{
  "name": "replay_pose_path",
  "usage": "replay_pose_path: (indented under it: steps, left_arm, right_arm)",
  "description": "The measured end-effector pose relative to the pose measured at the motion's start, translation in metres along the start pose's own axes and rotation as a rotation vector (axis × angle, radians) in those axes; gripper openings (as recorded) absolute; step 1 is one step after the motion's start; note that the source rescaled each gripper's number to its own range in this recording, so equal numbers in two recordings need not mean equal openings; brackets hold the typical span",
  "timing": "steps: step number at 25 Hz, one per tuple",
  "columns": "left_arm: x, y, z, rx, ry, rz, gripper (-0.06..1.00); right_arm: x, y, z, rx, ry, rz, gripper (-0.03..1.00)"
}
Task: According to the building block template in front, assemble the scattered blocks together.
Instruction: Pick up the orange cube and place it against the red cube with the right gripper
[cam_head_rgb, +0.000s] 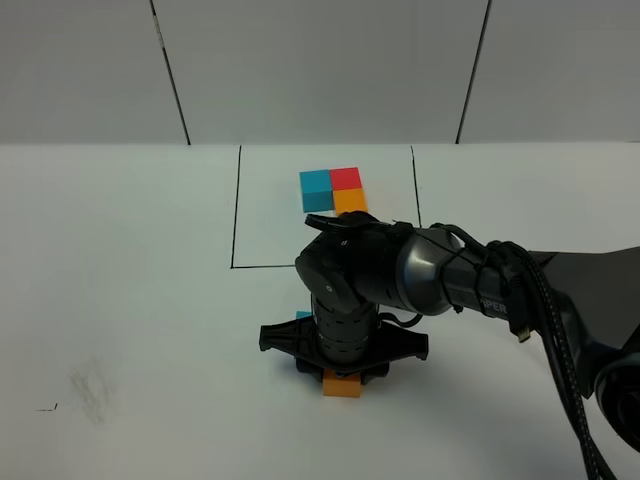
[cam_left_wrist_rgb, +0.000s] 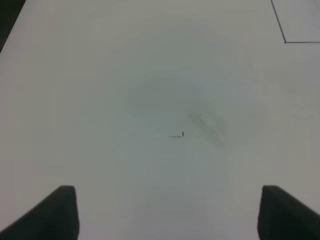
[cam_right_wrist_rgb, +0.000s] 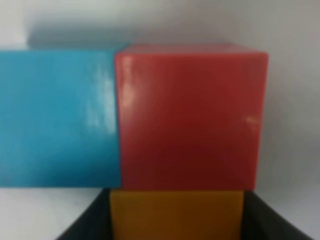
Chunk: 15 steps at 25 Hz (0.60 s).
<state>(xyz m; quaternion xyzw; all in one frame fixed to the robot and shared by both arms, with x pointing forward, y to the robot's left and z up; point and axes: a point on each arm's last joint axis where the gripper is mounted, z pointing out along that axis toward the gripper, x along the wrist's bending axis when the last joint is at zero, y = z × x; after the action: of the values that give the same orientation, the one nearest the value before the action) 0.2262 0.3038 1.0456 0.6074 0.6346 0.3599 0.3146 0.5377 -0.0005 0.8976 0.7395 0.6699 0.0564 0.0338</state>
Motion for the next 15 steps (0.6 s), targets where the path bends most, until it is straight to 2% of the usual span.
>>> replay_pose_path:
  steps: [15]
  left_arm:
    - [0.0000, 0.0000, 0.0000, 0.000, 0.000, 0.001, 0.84]
  right_arm:
    - [-0.0002, 0.0012, 0.0001, 0.002, 0.011, -0.095, 0.00]
